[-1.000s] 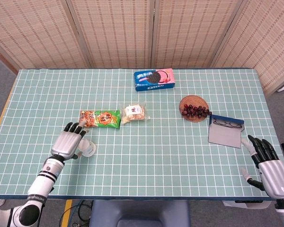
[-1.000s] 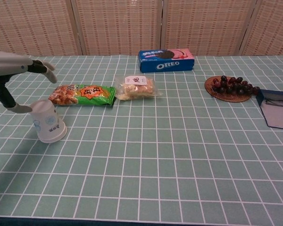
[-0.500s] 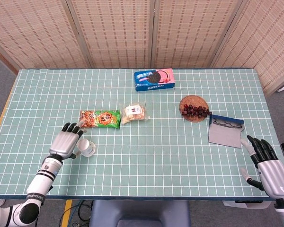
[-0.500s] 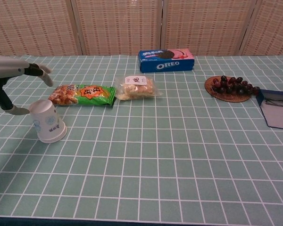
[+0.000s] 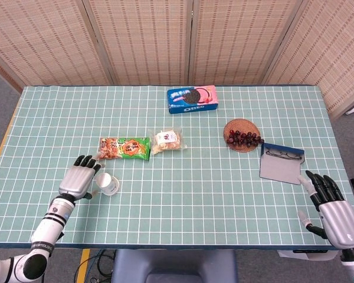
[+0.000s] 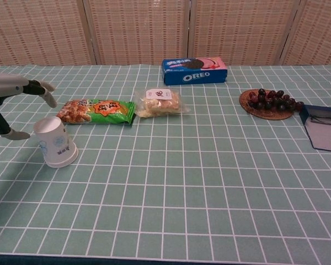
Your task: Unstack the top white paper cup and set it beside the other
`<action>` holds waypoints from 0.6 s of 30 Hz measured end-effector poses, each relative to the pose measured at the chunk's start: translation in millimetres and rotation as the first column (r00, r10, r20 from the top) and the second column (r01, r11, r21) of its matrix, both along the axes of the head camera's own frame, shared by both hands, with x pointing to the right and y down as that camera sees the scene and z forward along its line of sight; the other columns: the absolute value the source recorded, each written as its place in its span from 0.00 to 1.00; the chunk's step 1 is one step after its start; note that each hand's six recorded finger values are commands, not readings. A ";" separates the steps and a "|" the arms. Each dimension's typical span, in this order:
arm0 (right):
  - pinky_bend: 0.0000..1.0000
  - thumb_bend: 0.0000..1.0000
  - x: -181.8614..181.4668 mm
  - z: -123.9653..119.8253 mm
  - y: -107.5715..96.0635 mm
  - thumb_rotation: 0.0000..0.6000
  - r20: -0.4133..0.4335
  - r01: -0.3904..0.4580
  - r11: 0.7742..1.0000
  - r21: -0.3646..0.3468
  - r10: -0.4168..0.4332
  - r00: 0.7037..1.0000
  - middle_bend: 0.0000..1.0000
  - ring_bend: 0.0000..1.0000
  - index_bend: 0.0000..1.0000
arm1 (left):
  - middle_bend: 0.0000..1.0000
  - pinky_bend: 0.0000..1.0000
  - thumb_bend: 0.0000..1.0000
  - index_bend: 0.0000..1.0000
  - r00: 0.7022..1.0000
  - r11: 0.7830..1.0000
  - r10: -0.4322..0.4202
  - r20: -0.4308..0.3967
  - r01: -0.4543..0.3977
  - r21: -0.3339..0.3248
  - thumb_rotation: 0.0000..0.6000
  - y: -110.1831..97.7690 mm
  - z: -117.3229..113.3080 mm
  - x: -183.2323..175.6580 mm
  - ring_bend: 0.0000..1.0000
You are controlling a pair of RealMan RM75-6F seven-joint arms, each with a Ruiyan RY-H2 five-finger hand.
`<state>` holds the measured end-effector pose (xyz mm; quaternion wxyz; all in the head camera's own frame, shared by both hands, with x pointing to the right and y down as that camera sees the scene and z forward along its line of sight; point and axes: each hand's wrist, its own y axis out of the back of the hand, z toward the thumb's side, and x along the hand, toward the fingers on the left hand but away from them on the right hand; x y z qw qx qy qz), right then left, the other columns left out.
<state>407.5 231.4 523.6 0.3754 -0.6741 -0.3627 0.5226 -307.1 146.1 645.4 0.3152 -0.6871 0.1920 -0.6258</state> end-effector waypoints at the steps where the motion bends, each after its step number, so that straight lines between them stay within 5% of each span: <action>1: 0.00 0.34 0.1 0.1 0.1 1.00 -0.001 0.000 1.000 0.000 0.000 1.000 0.00 0.00 0.05 | 0.00 0.00 0.30 0.25 1.000 1.000 -0.002 -0.001 0.002 0.000 1.00 0.0 0.5 -0.6 0.00; 18: 0.00 0.34 0.3 1.3 0.5 1.00 -0.008 -0.001 1.000 -0.004 0.001 1.000 0.00 0.00 0.05 | 0.00 0.00 0.29 0.28 1.000 1.000 -0.007 -0.015 0.007 -0.017 1.00 1.6 9.8 -1.6 0.00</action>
